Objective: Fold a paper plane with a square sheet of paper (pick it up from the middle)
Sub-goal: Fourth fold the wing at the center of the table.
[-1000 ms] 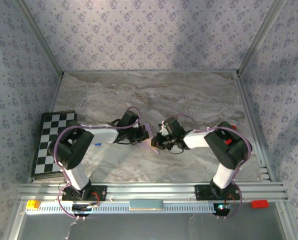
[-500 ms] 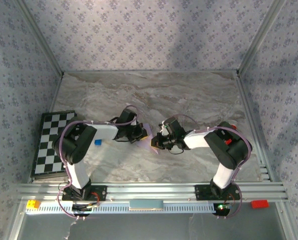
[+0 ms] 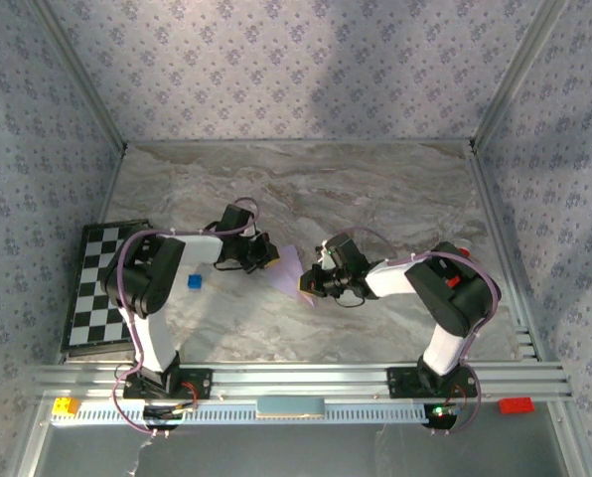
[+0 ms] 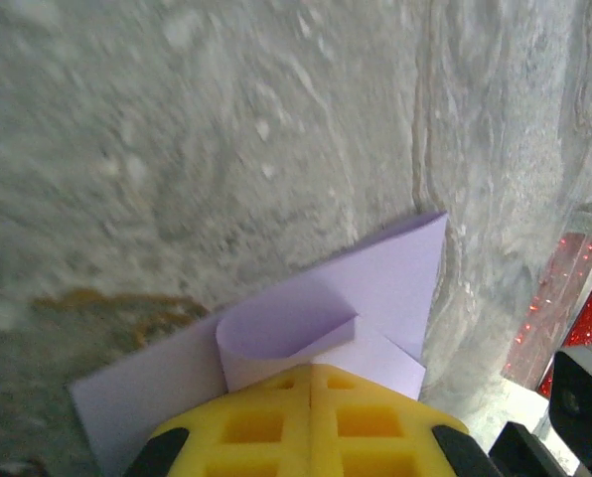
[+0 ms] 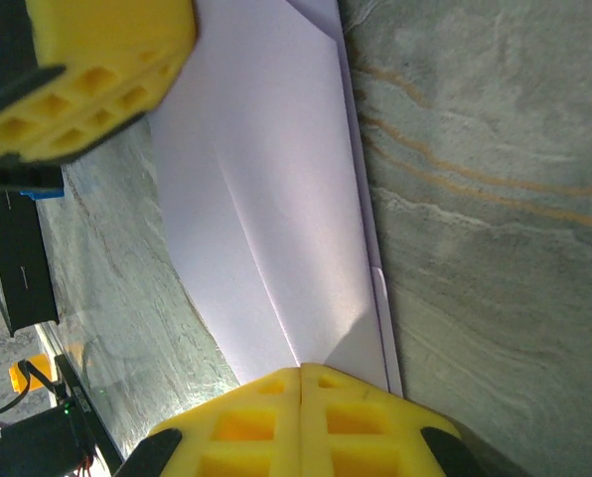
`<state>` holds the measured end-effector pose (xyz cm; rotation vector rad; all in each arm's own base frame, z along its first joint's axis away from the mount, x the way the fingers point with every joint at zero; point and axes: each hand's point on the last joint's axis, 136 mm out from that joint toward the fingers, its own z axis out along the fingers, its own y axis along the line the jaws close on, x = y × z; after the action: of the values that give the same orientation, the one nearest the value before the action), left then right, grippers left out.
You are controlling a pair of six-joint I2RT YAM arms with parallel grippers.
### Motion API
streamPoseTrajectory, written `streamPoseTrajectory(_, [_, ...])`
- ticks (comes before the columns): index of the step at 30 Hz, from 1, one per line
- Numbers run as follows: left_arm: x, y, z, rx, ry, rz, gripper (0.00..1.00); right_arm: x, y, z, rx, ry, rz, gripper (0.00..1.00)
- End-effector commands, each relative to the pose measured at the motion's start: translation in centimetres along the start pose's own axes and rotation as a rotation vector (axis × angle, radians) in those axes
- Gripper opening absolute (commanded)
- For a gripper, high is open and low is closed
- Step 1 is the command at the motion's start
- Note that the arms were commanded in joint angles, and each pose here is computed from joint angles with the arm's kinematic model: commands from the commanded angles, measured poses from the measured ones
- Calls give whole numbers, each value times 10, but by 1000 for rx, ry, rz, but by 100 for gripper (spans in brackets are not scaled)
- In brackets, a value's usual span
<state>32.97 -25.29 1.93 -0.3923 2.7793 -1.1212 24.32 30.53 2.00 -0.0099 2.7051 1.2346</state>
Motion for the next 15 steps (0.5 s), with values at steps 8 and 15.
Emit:
streamPoseTrajectory(8, [-43,29,-12,-146,-80,-14,1,45,-58,3,186,122,106,0])
streamPoseTrajectory(15, [-52,3,-28,-119,-107,31,1,43,-56,3,180,116,107,0])
